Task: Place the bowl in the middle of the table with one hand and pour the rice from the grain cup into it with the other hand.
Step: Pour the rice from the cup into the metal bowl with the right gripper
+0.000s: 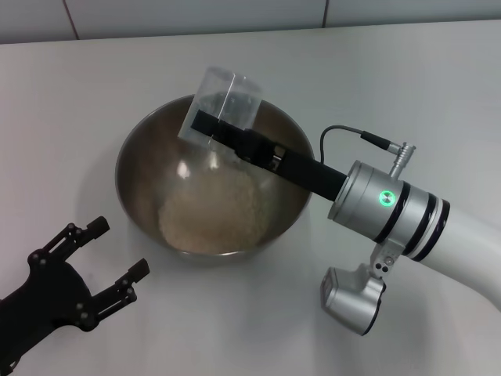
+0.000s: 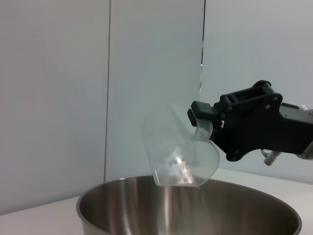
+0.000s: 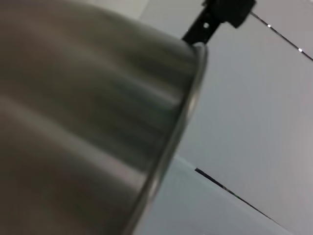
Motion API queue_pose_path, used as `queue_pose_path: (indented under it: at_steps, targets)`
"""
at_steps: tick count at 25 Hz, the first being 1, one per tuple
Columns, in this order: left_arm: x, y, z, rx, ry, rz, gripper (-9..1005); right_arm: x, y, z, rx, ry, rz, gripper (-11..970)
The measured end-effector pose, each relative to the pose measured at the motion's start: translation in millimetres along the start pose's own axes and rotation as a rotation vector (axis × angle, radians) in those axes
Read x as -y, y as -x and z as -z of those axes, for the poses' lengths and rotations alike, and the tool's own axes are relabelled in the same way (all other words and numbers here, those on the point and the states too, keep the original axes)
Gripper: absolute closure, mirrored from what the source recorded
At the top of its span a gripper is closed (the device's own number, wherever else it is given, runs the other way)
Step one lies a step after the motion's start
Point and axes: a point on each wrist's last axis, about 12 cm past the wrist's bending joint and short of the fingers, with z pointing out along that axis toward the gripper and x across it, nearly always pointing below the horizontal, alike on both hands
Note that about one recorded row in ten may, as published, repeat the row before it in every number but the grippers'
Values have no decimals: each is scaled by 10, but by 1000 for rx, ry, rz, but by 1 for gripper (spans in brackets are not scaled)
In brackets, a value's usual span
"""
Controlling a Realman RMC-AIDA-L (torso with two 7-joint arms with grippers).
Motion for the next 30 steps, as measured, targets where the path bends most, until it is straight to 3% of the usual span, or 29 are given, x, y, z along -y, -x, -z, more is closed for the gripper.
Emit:
queue_pose_path:
  at_steps: [14,20,22,24,25,26,27,28,29,30]
  targets:
    - [4,1,-11,3,-2,1,160,-4,-1,-2,6,1,24,943]
    - [2,4,-14,4,-2,1,160,14,35,26,-14,-2,-99,943]
    - [2,4,-14,5,-2,1,160,67,53,31,-60,-30,-331,943]
    - [6,5,-10,6,-2,2,160,69,54,71,-105,-45,-668,943]
    - [5,6,-11,7,-3,2,160,69,55,81,-115,-50,-751,943]
    - [7,10,-13,11,-5,2,160,69,55,81,-115,-50,-751,943]
    - [9,13,-12,13,-7,2,160,71,43,94,-143,-70,-939,943]
    - [9,13,-12,13,-7,2,160,71,43,94,-143,-70,-939,943]
    - [9,13,-12,13,-7,2,160,59,8,104,-179,-94,-1121,943]
    - [10,15,-9,15,-8,2,160,49,-11,111,-196,-106,-1211,943]
